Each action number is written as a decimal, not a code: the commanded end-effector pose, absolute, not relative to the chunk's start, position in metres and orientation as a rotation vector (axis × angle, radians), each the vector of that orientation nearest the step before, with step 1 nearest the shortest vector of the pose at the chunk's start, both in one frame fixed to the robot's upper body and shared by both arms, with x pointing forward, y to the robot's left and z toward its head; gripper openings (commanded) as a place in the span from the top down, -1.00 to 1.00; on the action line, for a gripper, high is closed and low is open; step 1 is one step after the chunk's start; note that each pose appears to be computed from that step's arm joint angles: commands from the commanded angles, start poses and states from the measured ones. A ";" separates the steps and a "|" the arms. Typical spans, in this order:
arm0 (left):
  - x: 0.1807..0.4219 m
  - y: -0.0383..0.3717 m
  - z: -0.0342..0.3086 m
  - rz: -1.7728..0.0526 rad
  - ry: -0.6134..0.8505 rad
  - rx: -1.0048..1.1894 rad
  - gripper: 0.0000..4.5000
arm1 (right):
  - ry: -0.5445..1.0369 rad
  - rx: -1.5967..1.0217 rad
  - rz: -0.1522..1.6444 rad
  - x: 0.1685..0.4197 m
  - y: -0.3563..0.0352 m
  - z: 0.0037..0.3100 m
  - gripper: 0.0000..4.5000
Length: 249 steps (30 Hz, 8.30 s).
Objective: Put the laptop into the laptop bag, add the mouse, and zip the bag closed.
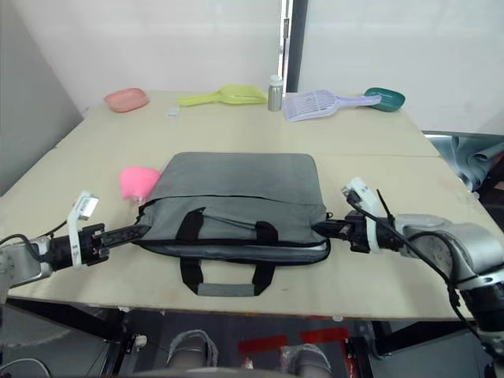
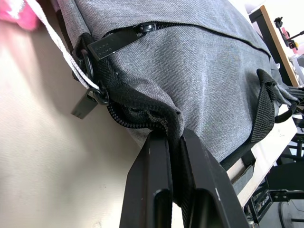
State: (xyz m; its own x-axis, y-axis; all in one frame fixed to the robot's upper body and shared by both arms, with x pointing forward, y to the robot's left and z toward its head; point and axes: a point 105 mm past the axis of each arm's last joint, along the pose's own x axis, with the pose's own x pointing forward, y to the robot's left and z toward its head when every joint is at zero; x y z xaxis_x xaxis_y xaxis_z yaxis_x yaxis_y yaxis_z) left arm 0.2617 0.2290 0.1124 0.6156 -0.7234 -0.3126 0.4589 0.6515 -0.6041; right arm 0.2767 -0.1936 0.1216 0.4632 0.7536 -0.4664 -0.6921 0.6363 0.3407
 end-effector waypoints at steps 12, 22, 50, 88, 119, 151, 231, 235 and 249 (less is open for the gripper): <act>0.247 0.187 0.127 -0.946 0.566 -0.522 1.00 | 0.557 0.078 0.916 0.262 -0.204 0.141 0.99; 0.225 0.190 0.125 -0.976 0.625 -0.519 1.00 | 0.577 0.071 0.928 0.260 -0.202 0.137 0.99; 0.250 0.270 0.238 -0.951 0.320 0.020 -1.00 | 0.430 -0.004 0.867 0.238 -0.275 0.216 -0.99; 0.211 0.238 0.202 -1.245 0.357 0.223 -1.00 | 0.428 -0.209 1.330 0.273 -0.045 0.169 0.91; 0.217 0.347 0.190 -0.631 0.278 -0.021 -1.00 | 0.534 -0.721 1.350 0.302 -0.038 0.092 0.99; 0.350 0.289 0.121 -0.758 0.589 -0.049 -0.17 | 0.554 -0.558 1.226 0.291 -0.059 0.109 1.00; 0.235 0.266 0.104 -0.971 0.868 0.373 0.98 | 0.492 -0.696 1.199 0.329 -0.008 0.092 1.00; 0.215 0.248 0.103 -1.085 0.877 0.375 0.98 | 0.495 -0.689 1.201 0.330 -0.006 0.092 1.00; 0.239 0.142 0.066 -1.026 0.725 0.133 0.98 | 0.475 -0.676 1.219 0.331 0.007 0.095 1.00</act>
